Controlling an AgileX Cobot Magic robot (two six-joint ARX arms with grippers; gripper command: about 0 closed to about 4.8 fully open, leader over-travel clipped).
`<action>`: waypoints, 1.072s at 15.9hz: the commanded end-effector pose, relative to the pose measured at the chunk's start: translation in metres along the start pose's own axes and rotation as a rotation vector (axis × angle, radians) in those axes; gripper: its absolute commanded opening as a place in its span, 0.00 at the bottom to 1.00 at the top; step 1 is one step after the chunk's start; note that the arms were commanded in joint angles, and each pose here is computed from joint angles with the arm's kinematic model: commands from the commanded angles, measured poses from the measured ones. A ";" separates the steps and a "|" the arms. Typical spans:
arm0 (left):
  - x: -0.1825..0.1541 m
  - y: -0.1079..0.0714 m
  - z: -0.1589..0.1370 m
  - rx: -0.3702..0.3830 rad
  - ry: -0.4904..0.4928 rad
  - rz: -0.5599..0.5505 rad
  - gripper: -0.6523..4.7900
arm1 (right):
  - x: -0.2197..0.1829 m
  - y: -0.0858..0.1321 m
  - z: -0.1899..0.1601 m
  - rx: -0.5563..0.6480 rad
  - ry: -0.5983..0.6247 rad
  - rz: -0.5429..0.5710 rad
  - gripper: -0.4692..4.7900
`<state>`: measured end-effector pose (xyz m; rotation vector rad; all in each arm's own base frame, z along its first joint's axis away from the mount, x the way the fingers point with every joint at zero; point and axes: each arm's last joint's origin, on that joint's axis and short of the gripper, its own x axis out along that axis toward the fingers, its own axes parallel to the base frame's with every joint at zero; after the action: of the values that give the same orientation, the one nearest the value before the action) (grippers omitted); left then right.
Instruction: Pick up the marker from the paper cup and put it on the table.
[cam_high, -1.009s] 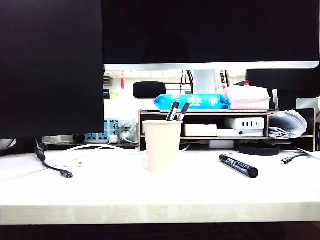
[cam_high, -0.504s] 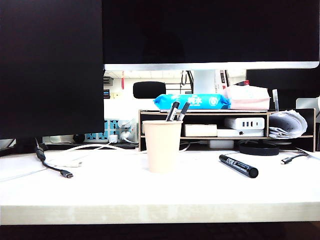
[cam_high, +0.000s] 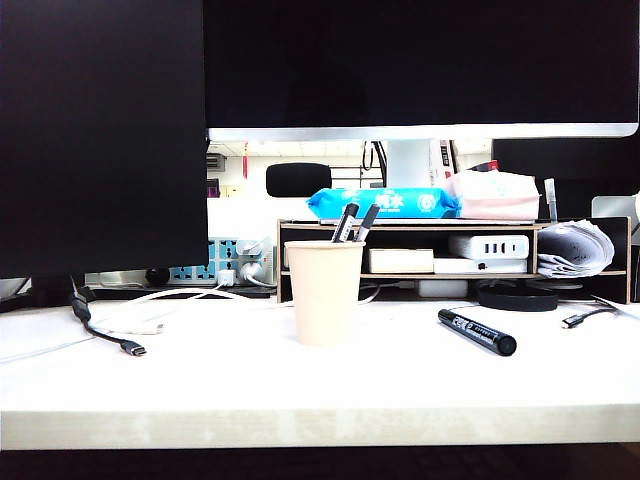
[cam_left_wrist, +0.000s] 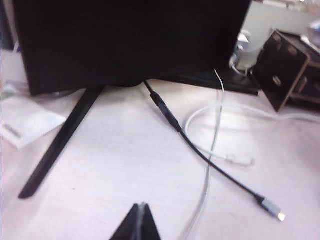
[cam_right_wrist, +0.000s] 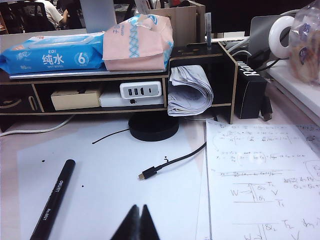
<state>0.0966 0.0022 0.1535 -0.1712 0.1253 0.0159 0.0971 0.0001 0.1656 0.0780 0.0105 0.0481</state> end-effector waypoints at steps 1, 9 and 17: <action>0.000 -0.001 0.001 0.091 -0.011 -0.026 0.11 | 0.000 0.000 0.000 -0.001 -0.014 -0.004 0.08; -0.001 -0.002 0.009 0.139 -0.096 -0.030 0.11 | 0.000 0.000 0.000 -0.001 -0.014 -0.004 0.08; 0.000 -0.002 0.008 0.137 -0.083 -0.024 0.11 | 0.000 0.000 0.000 -0.001 -0.014 -0.004 0.08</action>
<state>0.0972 0.0017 0.1610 -0.0397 0.0484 -0.0105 0.0971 0.0001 0.1656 0.0780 0.0104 0.0477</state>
